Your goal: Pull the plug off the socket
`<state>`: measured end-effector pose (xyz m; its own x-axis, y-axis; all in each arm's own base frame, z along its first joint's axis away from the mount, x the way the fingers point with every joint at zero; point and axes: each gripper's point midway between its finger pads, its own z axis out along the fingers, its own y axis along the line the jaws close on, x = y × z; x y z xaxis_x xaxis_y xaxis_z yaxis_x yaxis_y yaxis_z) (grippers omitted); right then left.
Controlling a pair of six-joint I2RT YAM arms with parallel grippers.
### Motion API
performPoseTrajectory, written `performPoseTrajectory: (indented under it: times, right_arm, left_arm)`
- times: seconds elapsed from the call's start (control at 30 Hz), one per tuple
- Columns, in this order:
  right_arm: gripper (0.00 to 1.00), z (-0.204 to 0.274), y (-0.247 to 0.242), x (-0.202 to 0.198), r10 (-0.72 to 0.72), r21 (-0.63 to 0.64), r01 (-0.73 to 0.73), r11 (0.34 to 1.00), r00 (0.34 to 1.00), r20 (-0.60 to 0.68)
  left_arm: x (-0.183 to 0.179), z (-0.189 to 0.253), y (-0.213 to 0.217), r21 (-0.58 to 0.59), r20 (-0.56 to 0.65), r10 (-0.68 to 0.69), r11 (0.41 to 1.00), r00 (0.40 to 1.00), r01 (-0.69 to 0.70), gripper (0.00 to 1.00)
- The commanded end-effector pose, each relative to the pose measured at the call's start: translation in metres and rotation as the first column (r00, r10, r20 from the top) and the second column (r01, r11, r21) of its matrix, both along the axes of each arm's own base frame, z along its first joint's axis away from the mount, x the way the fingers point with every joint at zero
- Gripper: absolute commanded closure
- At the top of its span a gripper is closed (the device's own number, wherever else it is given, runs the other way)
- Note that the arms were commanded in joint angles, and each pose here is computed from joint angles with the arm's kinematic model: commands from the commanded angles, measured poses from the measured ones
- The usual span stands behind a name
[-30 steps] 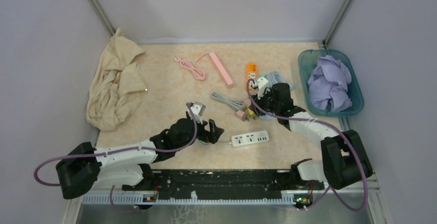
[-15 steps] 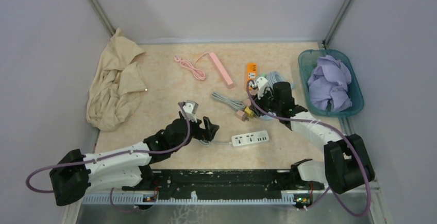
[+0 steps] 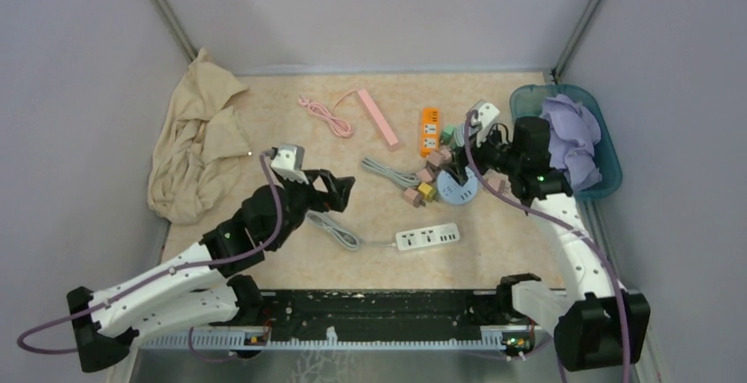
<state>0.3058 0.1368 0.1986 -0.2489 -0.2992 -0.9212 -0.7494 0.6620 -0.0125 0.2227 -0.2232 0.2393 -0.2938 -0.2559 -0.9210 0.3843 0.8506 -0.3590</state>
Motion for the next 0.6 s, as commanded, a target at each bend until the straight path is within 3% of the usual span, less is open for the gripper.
performPoseTrajectory:
  times: [0.0, 0.23, 0.57]
  right_arm:
    - [0.01, 0.083, -0.006, -0.01, -0.025, 0.054, 0.017, 0.998, 0.988, 0.154]
    - [0.01, 0.19, -0.023, -0.043, -0.099, 0.042, 0.091, 0.995, 0.957, 0.272]
    - [0.01, 0.292, -0.021, -0.088, -0.217, 0.296, 0.132, 0.946, 0.936, 0.276]
  left_arm:
    - [0.004, 0.054, 0.033, 0.103, 0.081, 0.078, 0.991, 0.994, -0.086, 0.0]
    - [-0.014, 0.143, 0.044, -0.003, 0.171, 0.017, 1.0, 0.985, -0.017, 0.0]
    - [-0.051, 0.217, 0.057, -0.14, 0.257, -0.094, 0.981, 0.962, 0.133, 0.0]
